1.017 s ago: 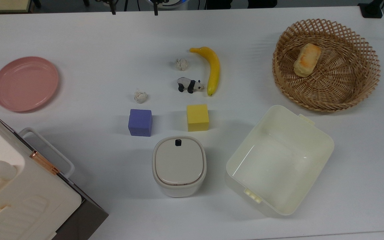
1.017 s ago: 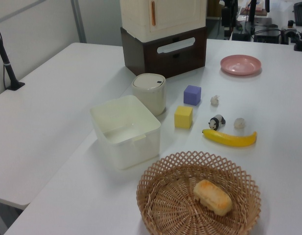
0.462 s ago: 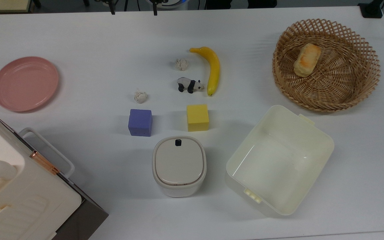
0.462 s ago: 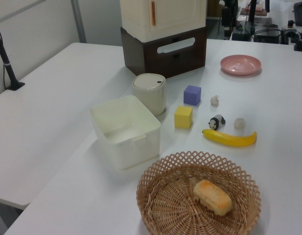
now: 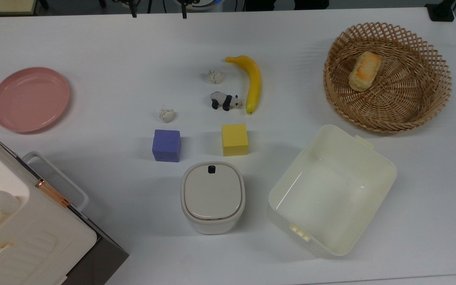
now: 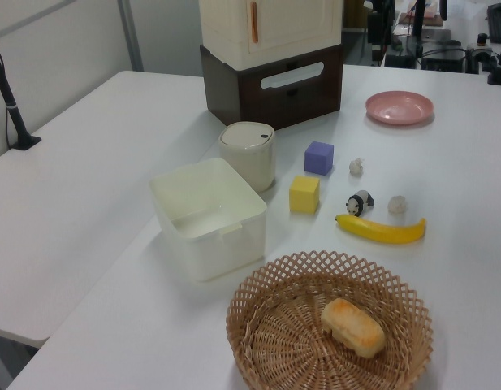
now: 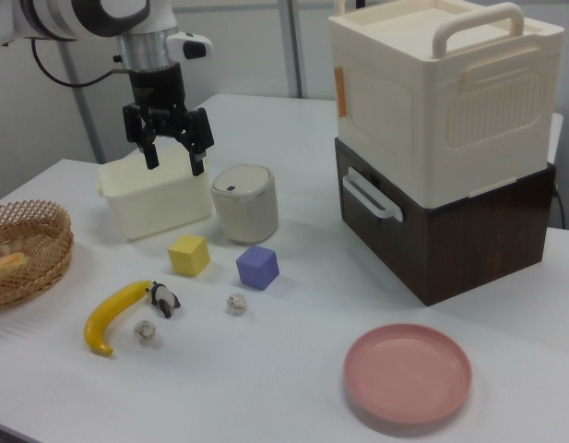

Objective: Open the drawer

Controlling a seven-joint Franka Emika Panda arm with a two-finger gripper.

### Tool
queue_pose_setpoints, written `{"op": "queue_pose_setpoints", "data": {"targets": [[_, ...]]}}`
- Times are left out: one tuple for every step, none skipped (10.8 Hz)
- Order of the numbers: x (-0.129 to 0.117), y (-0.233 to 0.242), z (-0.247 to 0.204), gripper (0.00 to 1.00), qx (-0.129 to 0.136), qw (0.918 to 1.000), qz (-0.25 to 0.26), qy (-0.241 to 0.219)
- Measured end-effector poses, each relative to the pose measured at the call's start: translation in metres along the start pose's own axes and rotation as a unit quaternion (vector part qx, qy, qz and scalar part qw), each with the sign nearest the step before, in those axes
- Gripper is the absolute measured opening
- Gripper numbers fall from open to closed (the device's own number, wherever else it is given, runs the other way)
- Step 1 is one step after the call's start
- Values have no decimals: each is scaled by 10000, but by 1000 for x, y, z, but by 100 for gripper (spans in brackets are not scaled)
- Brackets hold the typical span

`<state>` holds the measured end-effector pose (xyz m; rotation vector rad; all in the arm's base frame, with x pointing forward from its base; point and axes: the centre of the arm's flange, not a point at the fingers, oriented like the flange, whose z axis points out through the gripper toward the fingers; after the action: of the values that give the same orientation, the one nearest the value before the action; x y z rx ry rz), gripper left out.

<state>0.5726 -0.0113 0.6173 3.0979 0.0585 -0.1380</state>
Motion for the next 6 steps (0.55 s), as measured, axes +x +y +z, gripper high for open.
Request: {"op": "queue_pose_setpoints", "data": {"targets": [[0, 0, 1, 100, 0, 10000, 0, -7], [1, 0, 1, 100, 1, 10000, -1, -12], [1, 0, 2, 100, 1, 10000, -1, -14], [1, 0, 2, 100, 1, 10000, -1, -15], [1, 0, 2, 100, 1, 10000, -1, -17], [1, 0, 2, 100, 2, 10000, -1, -22]]}}
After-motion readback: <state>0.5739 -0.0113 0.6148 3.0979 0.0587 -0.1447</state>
